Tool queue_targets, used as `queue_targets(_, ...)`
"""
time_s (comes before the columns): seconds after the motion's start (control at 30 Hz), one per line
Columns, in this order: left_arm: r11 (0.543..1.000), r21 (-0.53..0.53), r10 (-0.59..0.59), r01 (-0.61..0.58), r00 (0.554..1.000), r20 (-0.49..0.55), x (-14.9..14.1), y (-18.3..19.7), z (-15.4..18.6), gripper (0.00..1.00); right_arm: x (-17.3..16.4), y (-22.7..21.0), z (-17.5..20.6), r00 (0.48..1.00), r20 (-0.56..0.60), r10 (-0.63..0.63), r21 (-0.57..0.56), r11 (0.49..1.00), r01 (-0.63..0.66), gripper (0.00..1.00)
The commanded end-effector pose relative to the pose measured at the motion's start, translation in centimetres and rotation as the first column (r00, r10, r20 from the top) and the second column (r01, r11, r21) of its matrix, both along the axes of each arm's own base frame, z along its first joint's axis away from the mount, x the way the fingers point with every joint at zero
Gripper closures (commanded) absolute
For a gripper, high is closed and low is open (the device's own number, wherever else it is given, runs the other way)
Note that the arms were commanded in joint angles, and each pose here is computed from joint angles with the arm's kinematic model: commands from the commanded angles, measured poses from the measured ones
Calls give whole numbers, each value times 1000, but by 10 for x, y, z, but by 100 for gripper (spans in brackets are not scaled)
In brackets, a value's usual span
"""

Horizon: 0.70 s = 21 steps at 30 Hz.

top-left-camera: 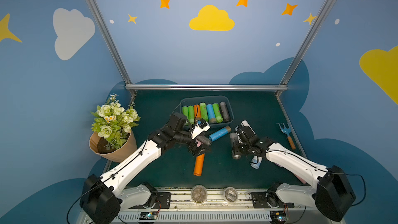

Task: Put the roll of trash bags into the storage box
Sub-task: Pick up the roll of trash bags from the center of the board, then place the roll of trash bags in the storage box.

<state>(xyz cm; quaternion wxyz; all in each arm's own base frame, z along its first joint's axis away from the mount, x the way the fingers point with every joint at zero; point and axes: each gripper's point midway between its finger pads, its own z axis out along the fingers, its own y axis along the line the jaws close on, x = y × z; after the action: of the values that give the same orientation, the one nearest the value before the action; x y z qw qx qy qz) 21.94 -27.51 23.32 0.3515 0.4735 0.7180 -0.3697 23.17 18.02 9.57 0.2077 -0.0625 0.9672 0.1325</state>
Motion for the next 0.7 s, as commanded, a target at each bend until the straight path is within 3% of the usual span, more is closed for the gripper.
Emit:
queue_targets(0.0, 999, -42, 34, -33, 999, 20, 7, 2, 10, 0, 7, 9, 28, 996, 60, 71, 6, 997, -71, 74)
queue_targets(0.23, 975, -78, 214, -210, 975, 52, 38, 19, 23, 0, 36, 16, 62, 988, 102, 116, -56, 992, -111, 74)
queue_targets(0.67, 924, -127, 365, -360, 931, 24, 79, 39, 25, 0, 128, 34, 88, 976, 151, 159, -56, 987, -152, 74)
